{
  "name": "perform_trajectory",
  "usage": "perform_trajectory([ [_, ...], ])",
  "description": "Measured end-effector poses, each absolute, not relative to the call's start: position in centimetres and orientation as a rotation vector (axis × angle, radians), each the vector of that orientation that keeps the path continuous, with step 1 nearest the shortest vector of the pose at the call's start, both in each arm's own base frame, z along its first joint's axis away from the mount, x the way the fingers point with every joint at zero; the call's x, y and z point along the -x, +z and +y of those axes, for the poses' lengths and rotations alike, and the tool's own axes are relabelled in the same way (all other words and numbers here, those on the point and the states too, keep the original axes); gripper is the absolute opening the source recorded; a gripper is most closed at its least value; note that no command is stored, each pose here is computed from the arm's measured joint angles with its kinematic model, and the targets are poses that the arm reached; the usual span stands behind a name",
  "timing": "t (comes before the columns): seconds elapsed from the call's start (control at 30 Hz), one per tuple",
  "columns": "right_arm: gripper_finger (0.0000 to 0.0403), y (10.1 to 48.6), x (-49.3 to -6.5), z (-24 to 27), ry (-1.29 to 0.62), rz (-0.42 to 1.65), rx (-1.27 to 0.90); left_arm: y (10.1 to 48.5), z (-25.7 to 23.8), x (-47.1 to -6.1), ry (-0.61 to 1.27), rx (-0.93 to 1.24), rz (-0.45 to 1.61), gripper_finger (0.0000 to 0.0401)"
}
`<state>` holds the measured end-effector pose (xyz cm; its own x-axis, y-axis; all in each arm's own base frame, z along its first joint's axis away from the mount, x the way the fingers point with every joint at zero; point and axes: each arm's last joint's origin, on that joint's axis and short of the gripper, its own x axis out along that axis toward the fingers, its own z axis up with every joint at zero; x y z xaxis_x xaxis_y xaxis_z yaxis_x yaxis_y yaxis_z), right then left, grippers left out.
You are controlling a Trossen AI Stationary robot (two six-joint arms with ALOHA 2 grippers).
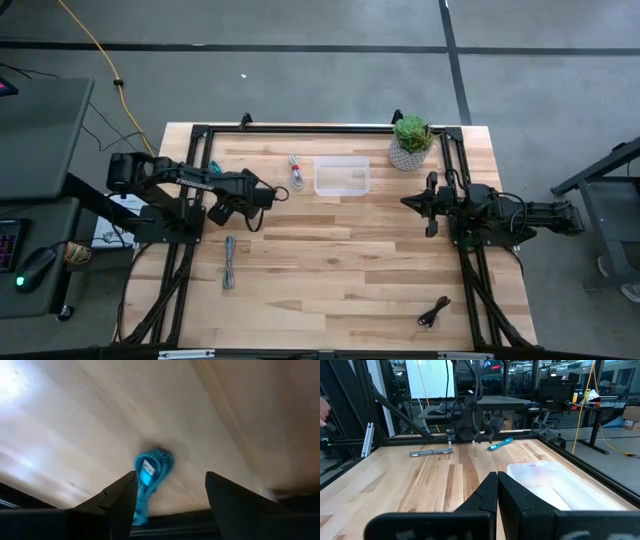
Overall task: Pick and place USB-C Cables
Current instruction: Put the blue charger cable into the transparent bin
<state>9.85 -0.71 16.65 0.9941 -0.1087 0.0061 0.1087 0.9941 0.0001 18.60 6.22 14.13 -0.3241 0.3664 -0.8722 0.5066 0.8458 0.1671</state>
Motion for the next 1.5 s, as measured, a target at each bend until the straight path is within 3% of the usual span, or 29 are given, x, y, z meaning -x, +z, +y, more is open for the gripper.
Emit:
perform_trajectory([
  [0.13,0.0,16.7,-9.9,-0.7,-0.109,-0.006,0.0,13.1,7.5,-18.4,-0.082,-0.731,1.919,0.0214],
  [0.27,0.0,16.7,-9.9,-0.7,-0.109,-0.006,0.0,12.8,8.6,-17.6,-0.076,-0.642,1.936,0.0213],
  [0.8,0.0,16.7,-9.9,-0.7,-0.109,-0.006,0.0,11.7,10.8,-15.8,-0.16,-0.623,1.952,0.0206],
  [0.97,0.0,16.7,-9.9,-0.7,-0.109,-0.006,0.0,11.7,11.2,-15.6,-0.171,-0.622,1.954,0.0151],
  [1.17,0.0,16.7,-9.9,-0.7,-0.109,-0.006,0.0,11.7,11.2,-16.0,-0.134,-0.638,1.941,0.0022],
  [1.5,0.0,16.7,-9.9,-0.7,-0.109,-0.006,0.0,16.1,11.8,-19.0,0.04,-0.597,1.909,0.0004],
])
